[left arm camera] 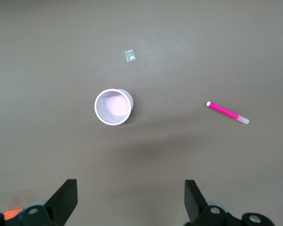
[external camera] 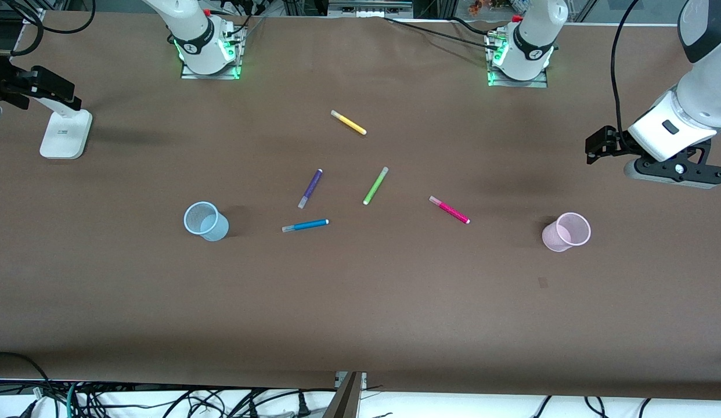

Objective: Place pink and blue markers in matching cups

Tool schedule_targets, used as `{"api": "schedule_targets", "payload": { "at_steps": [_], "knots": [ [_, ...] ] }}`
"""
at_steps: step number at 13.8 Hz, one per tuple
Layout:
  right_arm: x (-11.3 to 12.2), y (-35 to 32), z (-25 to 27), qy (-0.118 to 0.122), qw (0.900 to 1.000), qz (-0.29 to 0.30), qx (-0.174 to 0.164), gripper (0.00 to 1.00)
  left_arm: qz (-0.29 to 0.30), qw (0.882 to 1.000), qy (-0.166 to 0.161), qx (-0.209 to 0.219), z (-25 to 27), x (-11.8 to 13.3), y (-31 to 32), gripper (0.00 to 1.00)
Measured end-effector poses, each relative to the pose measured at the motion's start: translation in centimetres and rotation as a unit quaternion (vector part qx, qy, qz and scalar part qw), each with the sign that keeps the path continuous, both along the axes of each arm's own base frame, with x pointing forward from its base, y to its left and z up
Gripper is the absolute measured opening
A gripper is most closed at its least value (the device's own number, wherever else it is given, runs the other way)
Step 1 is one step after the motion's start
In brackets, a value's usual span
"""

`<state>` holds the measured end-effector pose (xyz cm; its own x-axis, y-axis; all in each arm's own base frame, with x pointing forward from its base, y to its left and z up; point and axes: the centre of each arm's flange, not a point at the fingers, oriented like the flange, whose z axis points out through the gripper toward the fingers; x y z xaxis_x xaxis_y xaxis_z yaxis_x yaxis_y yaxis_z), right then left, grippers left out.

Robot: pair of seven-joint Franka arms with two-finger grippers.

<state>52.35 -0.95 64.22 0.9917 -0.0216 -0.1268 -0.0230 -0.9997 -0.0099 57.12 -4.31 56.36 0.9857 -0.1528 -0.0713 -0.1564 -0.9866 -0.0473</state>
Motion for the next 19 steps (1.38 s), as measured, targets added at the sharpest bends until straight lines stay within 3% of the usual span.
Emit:
{"api": "schedule_targets", "payload": {
  "at_steps": [7, 15, 19],
  "knots": [
    [0.1, 0.1, 0.0, -0.004, 1.0, 0.001, 0.0, 1.0, 0.001, 1.0, 0.002, 0.0, -0.3, 0.1, 0.1, 1.0],
    [0.4, 0.2, -3.2, 0.029, 1.0, 0.001, 0.0, 1.0, 0.011, 1.0, 0.011, 0.002, -0.4, -0.1, -0.1, 1.0],
    [0.6, 0.3, -3.7, 0.025, 1.0, 0.002, 0.0, 1.0, 0.017, 1.0, 0.015, 0.003, -0.5, -0.2, -0.4, 1.0]
  ]
}}
